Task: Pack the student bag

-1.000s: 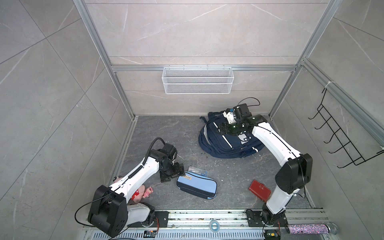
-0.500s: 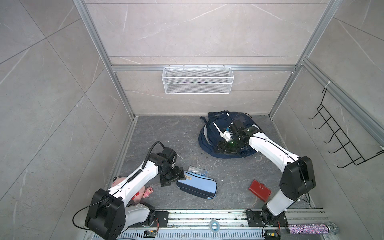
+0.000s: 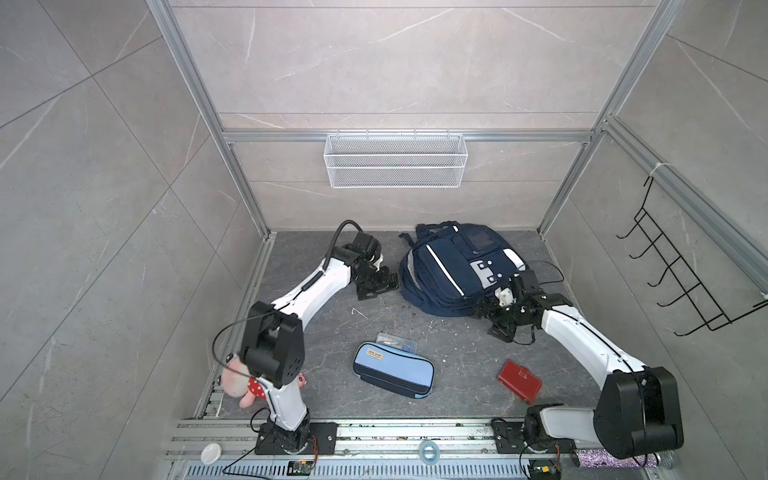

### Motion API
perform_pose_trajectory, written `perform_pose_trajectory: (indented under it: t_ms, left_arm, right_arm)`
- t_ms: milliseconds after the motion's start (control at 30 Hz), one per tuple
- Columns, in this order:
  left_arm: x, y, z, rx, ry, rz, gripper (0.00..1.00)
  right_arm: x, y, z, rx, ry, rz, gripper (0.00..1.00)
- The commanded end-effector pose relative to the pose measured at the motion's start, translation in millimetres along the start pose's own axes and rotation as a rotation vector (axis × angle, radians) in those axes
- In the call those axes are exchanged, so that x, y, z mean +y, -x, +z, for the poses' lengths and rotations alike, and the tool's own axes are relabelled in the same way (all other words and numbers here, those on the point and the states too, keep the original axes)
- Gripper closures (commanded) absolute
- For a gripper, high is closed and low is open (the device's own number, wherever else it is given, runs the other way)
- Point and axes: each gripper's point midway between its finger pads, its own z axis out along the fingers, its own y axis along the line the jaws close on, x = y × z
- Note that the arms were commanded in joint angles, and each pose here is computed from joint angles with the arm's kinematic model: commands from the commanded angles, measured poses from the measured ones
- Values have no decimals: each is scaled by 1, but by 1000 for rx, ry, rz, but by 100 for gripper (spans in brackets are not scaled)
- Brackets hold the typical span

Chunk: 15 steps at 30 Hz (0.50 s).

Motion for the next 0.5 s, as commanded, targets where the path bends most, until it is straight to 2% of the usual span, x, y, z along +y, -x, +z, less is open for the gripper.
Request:
perform_pose_trajectory:
  t_ms: [0,133,167,200,300,367,467]
  left_arm:
    - [-8,53,9,-90,-60,5,6]
    - [-5,93,42,-144,-107,-45,8]
    - [-6,99,54,-142,-129,-45,10]
    - [-9,103,65,-134,-153,-43,16]
    - [-18,106,84,-127,-210,-38,36]
    - [-25,103,88,-128,-238,-25,42]
    - [-31,87,98,-98,-263,-26,44]
  right_arm:
    - [-5,24,-5,-94,80,129,7]
    - [-20,51,-10,-167,94,193,6]
    - [-26,57,-11,-181,82,200,6]
    - [-32,64,-12,-196,81,216,6]
    - [-47,86,-15,-241,109,273,7]
    - [-54,101,-16,-266,116,283,8]
    - [-62,117,-10,-263,106,281,9]
